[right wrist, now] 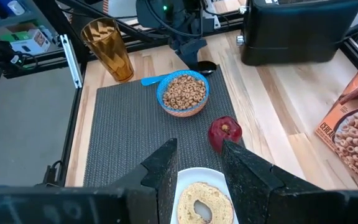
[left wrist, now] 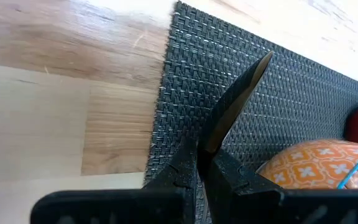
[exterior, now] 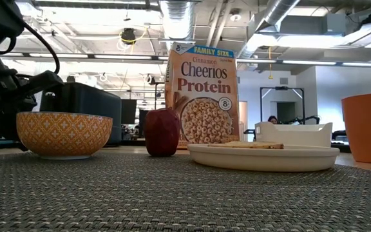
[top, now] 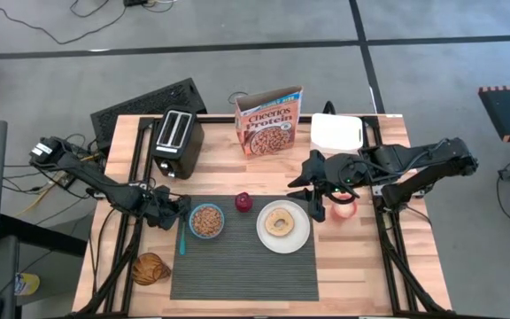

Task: Arrange a breakfast setting
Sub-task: Put the blue spoon beside the blue bowl

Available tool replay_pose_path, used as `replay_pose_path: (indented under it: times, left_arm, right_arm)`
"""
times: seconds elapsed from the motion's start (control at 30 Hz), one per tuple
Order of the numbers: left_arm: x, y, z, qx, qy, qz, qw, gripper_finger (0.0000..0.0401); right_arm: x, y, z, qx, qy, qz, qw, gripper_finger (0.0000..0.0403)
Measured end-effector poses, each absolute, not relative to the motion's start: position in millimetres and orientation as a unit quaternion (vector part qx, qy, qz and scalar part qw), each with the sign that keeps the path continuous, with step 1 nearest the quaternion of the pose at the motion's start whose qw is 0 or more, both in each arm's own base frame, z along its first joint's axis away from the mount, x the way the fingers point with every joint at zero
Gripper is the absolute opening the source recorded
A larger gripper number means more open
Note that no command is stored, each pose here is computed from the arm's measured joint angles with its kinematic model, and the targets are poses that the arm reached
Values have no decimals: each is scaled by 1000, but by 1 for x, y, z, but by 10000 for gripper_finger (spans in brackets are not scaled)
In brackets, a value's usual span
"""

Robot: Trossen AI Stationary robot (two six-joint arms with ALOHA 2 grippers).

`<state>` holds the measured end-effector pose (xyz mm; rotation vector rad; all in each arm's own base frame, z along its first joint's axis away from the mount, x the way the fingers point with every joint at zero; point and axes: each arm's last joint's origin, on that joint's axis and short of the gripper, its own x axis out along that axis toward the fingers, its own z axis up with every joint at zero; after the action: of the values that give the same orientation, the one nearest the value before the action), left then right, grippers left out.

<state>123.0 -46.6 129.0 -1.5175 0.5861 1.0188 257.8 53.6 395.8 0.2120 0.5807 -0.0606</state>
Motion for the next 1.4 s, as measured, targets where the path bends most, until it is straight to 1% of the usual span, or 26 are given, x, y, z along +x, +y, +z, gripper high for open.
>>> replay_pose_path:
  times: [0.2,0.43,0.73,1.07,1.3,1.4]
  left_arm:
    - [123,-47,127,-644,251,443,570,7]
    - [126,-48,122,-632,257,458,570,34]
    - [127,-48,121,-627,261,455,576,66]
    - [126,-48,121,-620,269,454,581,68]
    - [127,-48,129,-587,290,438,616,68]
    - [124,-47,134,-570,300,446,622,68]
  right_arm:
    - [258,54,396,104,287,-30,952,152]
    - [258,54,396,104,287,-30,952,152]
    - [257,54,395,102,289,-30,952,152]
    - [257,54,395,102,289,-30,951,152]
    - [257,54,395,102,289,-30,951,152]
    - [258,54,395,103,288,-30,952,153]
